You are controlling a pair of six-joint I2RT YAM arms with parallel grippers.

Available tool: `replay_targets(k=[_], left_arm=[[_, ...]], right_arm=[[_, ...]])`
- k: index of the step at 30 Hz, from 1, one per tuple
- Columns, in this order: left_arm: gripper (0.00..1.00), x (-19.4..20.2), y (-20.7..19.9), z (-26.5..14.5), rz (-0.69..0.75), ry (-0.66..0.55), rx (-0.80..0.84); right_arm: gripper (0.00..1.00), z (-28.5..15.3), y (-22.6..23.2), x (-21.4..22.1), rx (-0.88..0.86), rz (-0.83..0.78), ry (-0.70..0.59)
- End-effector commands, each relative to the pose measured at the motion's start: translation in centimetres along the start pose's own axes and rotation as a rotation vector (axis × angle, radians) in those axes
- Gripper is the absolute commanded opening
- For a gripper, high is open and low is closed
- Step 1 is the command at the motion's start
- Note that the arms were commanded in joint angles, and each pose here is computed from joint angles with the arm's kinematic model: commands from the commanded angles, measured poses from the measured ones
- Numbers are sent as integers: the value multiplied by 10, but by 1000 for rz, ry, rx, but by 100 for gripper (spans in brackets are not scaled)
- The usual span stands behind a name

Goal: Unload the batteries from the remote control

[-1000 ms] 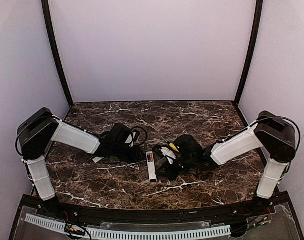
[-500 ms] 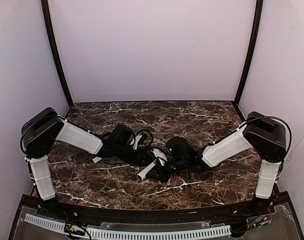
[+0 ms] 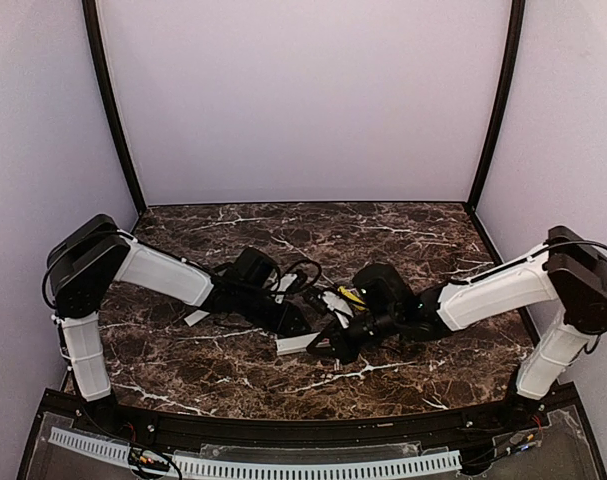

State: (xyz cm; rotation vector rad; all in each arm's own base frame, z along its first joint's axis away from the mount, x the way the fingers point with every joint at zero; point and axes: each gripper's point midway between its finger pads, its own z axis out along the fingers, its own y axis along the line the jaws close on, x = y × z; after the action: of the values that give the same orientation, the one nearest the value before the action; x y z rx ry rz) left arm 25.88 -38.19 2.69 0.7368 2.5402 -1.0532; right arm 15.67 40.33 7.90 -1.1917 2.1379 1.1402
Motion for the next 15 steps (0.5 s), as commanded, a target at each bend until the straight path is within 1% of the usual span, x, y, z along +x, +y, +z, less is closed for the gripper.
replay_targets(k=[1, 2, 4, 6, 9, 11, 15], left_arm=[[36, 4, 15, -15, 20, 15, -134], [38, 1, 14, -17, 29, 6, -140], [40, -11, 10, -27, 52, -36, -159], [42, -17, 10, -35, 65, -54, -185], [46, -20, 12, -46, 85, -74, -225], [47, -22, 11, -55, 95, -93, -239], [51, -27, 7, -77, 113, -156, -263]], right_arm=[[3, -32, -2, 4, 89, -22, 11], [4, -39, -6, 3, 120, -18, 5], [13, -54, -17, -3, 204, -6, -16], [19, -68, -27, -10, 267, 9, -50], [35, -86, -45, -13, 367, 45, -74], [43, -95, -57, -16, 424, 66, -95], [52, -108, -80, -22, 516, 105, -125]])
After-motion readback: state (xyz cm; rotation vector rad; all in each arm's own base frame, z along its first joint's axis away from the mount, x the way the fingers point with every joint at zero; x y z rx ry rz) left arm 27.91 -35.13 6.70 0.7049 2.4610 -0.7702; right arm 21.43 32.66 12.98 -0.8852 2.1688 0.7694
